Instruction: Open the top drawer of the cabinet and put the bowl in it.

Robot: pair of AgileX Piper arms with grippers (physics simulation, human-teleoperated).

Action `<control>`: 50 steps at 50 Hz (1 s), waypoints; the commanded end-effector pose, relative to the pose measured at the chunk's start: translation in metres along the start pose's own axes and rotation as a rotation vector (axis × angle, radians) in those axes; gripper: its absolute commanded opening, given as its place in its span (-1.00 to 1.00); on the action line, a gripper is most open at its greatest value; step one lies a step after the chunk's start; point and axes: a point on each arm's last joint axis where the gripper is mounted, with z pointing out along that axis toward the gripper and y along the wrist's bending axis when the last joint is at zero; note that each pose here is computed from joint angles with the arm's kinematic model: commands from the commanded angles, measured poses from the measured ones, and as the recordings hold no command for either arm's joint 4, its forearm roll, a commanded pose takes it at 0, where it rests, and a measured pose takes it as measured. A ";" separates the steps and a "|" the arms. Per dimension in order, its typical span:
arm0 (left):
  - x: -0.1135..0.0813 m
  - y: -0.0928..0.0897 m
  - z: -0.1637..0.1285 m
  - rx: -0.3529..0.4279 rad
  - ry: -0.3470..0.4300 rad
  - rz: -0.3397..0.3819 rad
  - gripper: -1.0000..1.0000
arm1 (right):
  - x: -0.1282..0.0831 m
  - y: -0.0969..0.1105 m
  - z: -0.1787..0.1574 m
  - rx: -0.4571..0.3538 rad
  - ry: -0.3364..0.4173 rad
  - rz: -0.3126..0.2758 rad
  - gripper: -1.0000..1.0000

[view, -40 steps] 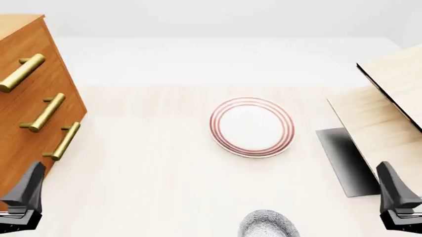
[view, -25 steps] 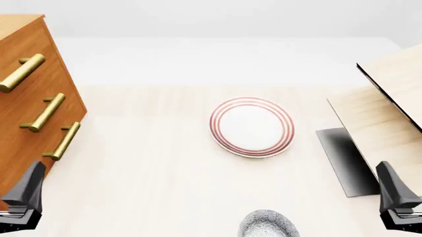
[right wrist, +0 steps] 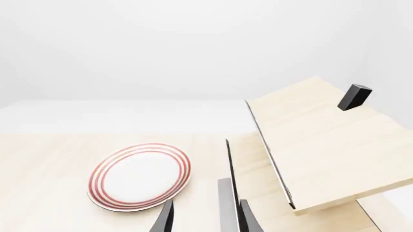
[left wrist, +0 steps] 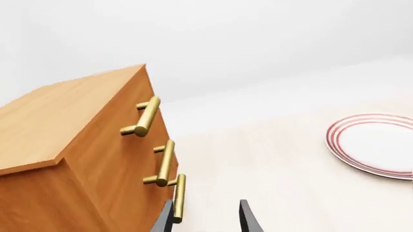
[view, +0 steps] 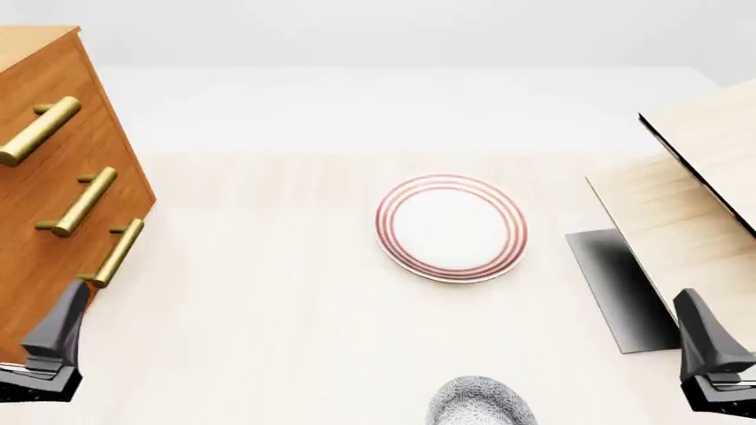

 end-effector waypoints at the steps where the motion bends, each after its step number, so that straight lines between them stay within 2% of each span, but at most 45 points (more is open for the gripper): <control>1: -0.009 0.002 0.007 0.011 0.045 0.166 1.00 | 0.000 0.000 0.000 0.000 0.000 0.000 1.00; 9: -0.024 0.006 0.012 0.017 0.058 0.290 1.00 | 0.000 0.000 0.000 0.000 0.000 0.000 1.00; 20: -0.020 0.006 0.031 0.028 0.104 0.488 1.00 | 0.000 0.000 0.000 0.000 0.000 0.000 1.00; 23: -0.022 0.006 0.037 0.044 0.106 0.499 1.00 | 0.000 0.000 0.000 0.000 0.000 0.000 1.00; 26: -0.022 0.005 0.040 0.050 0.103 0.550 1.00 | 0.000 0.000 0.000 0.000 0.000 0.000 1.00; 29: -0.034 0.006 0.043 0.057 0.091 0.546 1.00 | 0.000 0.000 0.000 0.000 0.000 0.000 1.00; 36: -0.034 0.008 0.048 0.044 0.085 0.676 1.00 | 0.000 0.000 0.000 0.000 0.000 0.000 1.00; 41: -0.042 0.011 0.053 0.036 0.081 0.722 1.00 | 0.000 0.000 0.000 0.000 0.000 0.000 1.00; 50: -0.041 0.012 0.061 0.031 0.091 0.802 1.00 | 0.000 0.000 0.000 0.000 0.000 0.000 1.00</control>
